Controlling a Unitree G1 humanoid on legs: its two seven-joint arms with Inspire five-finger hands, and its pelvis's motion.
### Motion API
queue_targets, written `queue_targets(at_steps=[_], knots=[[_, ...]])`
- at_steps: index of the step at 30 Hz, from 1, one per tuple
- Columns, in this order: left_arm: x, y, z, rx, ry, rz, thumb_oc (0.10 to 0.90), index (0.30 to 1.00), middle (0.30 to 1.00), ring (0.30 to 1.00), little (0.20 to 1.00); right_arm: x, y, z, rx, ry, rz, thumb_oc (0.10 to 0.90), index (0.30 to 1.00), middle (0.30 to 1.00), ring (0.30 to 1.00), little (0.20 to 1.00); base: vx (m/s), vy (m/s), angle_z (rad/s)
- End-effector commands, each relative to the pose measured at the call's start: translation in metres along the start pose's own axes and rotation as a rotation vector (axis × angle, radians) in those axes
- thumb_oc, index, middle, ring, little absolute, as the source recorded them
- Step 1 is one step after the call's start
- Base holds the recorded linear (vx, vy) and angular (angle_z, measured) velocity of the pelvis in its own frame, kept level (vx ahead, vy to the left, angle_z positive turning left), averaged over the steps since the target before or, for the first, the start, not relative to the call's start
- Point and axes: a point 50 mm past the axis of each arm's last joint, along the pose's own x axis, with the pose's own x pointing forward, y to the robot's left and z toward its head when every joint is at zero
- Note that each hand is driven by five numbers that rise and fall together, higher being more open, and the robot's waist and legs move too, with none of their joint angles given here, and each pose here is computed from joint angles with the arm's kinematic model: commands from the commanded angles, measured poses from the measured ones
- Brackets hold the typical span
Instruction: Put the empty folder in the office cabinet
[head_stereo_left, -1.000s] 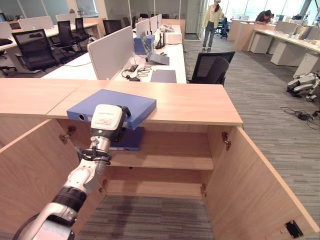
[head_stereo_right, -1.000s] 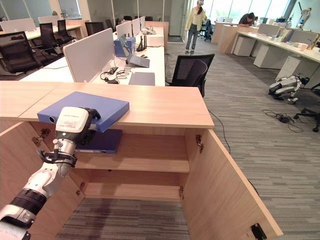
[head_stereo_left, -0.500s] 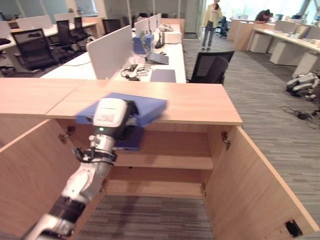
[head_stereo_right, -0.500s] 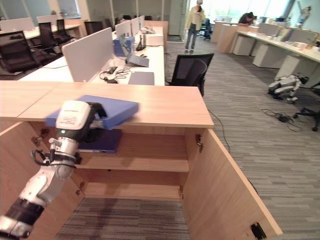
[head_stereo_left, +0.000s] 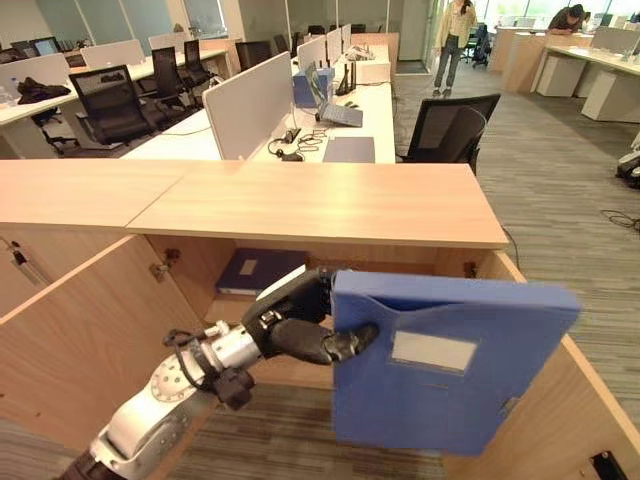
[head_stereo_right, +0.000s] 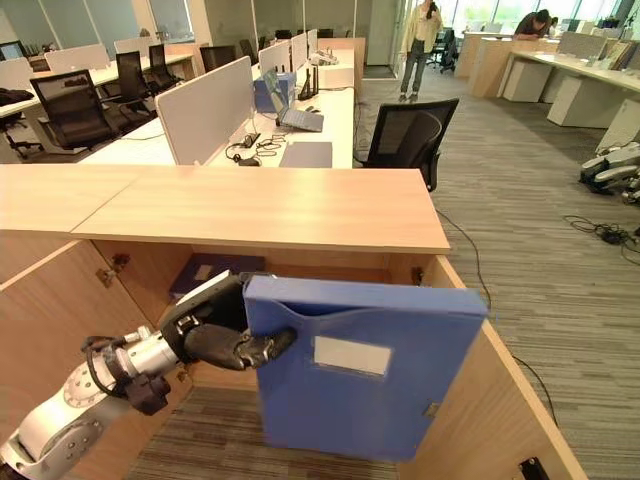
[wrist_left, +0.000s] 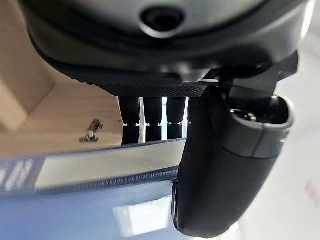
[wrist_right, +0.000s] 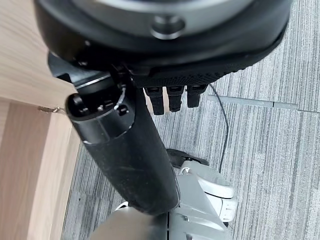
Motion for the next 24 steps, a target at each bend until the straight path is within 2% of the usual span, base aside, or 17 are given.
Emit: queue_targets(at_steps=[1, 2, 4, 6, 8, 9, 10, 11, 13, 14, 16, 17, 24], knots=[[0.008, 0.008, 0.059, 0.073, -0.320, 0.022, 0.400, 0.300, 0.300, 0.300, 0.300, 0.003, 0.010, 0.044, -0.066, -0.120, 0.035, 0.800, 0.900, 0.900, 0.900, 0.900, 0.00, 0.000, 0.00], [0.002, 0.014, 0.048, 0.100, -0.263, 0.089, 0.400, 0.300, 0.300, 0.300, 0.300, 0.002, 0.010, 0.045, -0.066, -0.130, 0.032, 0.800, 0.900, 0.900, 0.900, 0.900, 0.00, 0.001, 0.03], [-0.003, 0.017, 0.042, 0.129, -0.226, 0.122, 0.400, 0.300, 0.300, 0.300, 0.300, 0.002, 0.011, 0.047, -0.069, -0.138, 0.034, 0.800, 0.900, 0.900, 0.900, 0.900, 0.01, 0.001, 0.07], [-0.018, 0.028, 0.028, 0.305, -0.090, 0.223, 0.400, 0.300, 0.300, 0.300, 0.300, 0.001, 0.013, 0.062, -0.073, -0.198, 0.045, 0.800, 0.900, 0.900, 0.900, 0.900, 0.01, 0.001, 0.03], [-0.019, 0.028, 0.028, 0.305, -0.089, 0.225, 0.400, 0.300, 0.300, 0.300, 0.300, 0.001, 0.013, 0.062, -0.075, -0.197, 0.045, 0.800, 0.900, 0.900, 0.900, 0.900, 0.00, 0.002, 0.02], [-0.034, 0.037, 0.013, 0.395, 0.022, 0.301, 0.400, 0.300, 0.300, 0.300, 0.300, -0.006, 0.015, 0.092, -0.157, -0.325, 0.068, 0.800, 0.900, 0.900, 0.900, 0.900, 0.01, 0.005, 0.04], [-0.035, 0.037, 0.013, 0.394, 0.023, 0.302, 0.400, 0.300, 0.300, 0.300, 0.300, -0.006, 0.015, 0.092, -0.158, -0.324, 0.068, 0.800, 0.900, 0.900, 0.900, 0.900, 0.00, 0.000, 0.00], [-0.048, 0.045, 0.002, 0.459, 0.108, 0.376, 0.400, 0.300, 0.300, 0.300, 0.300, -0.019, 0.009, 0.119, -0.219, -0.457, 0.054, 0.800, 0.900, 0.900, 0.900, 0.900, 0.00, 0.000, 0.00], [-0.056, 0.049, -0.003, 0.485, 0.147, 0.412, 0.400, 0.300, 0.300, 0.300, 0.300, -0.027, 0.003, 0.130, -0.245, -0.518, 0.037, 0.800, 0.900, 0.900, 0.900, 0.900, 0.00, 0.000, 0.00], [-0.070, 0.057, -0.015, 0.528, 0.223, 0.498, 0.400, 0.300, 0.300, 0.300, 0.300, -0.047, -0.009, 0.153, -0.285, -0.657, -0.010, 0.800, 0.900, 0.900, 0.900, 0.900, 0.00, 0.000, 0.00], [-0.074, 0.060, -0.019, 0.540, 0.238, 0.534, 0.400, 0.300, 0.300, 0.300, 0.300, -0.055, -0.015, 0.160, -0.290, -0.701, -0.033, 0.800, 0.900, 0.900, 0.900, 0.900, 0.00, 0.000, 0.00], [-0.082, 0.067, -0.028, 0.548, 0.277, 0.605, 0.400, 0.300, 0.300, 0.300, 0.300, -0.073, -0.023, 0.178, -0.274, -0.814, -0.071, 0.800, 0.900, 0.900, 0.900, 0.900, 0.00, 0.000, 0.00], [-0.092, 0.078, -0.036, 0.563, 0.296, 0.744, 0.400, 0.300, 0.300, 0.300, 0.300, -0.114, -0.045, 0.209, -0.290, -1.018, -0.194, 0.800, 0.900, 0.900, 0.900, 0.900, 0.00, 0.007, 0.03]])
